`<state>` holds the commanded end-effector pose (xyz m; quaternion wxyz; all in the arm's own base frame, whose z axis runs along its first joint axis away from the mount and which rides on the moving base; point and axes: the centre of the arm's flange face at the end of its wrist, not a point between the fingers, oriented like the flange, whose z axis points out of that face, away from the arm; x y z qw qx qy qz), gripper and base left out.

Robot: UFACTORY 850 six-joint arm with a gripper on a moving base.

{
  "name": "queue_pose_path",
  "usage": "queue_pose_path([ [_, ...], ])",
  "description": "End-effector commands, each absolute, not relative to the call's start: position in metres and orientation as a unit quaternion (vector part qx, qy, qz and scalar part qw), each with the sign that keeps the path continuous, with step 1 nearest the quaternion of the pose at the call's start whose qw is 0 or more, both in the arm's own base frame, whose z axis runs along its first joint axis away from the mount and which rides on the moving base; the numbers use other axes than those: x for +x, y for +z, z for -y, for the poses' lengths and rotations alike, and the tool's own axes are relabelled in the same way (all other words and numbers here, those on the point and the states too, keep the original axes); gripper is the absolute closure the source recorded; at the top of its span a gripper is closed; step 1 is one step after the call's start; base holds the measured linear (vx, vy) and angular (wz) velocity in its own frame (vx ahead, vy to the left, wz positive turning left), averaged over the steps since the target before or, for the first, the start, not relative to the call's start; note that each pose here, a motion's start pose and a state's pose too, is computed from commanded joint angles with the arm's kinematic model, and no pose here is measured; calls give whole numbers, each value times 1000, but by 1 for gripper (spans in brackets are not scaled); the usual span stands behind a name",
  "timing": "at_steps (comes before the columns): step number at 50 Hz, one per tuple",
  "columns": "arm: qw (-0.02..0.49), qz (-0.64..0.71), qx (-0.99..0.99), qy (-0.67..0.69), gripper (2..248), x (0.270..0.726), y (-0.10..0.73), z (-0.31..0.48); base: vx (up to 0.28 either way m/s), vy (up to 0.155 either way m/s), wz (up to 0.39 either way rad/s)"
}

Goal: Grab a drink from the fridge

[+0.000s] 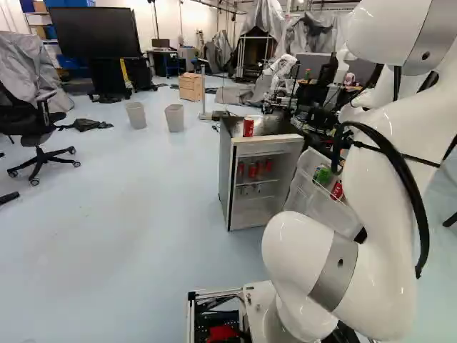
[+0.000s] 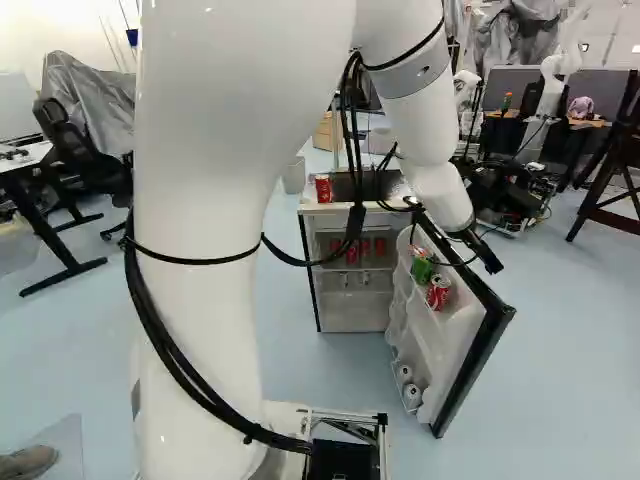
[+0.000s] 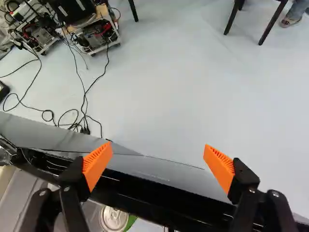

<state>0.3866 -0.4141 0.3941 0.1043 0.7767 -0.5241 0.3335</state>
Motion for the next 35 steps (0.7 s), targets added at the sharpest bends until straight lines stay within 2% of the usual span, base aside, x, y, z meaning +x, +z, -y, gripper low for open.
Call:
queue_pose_path([
  [35, 68, 527, 795, 292, 3, 385, 388, 406, 0, 0, 0],
])
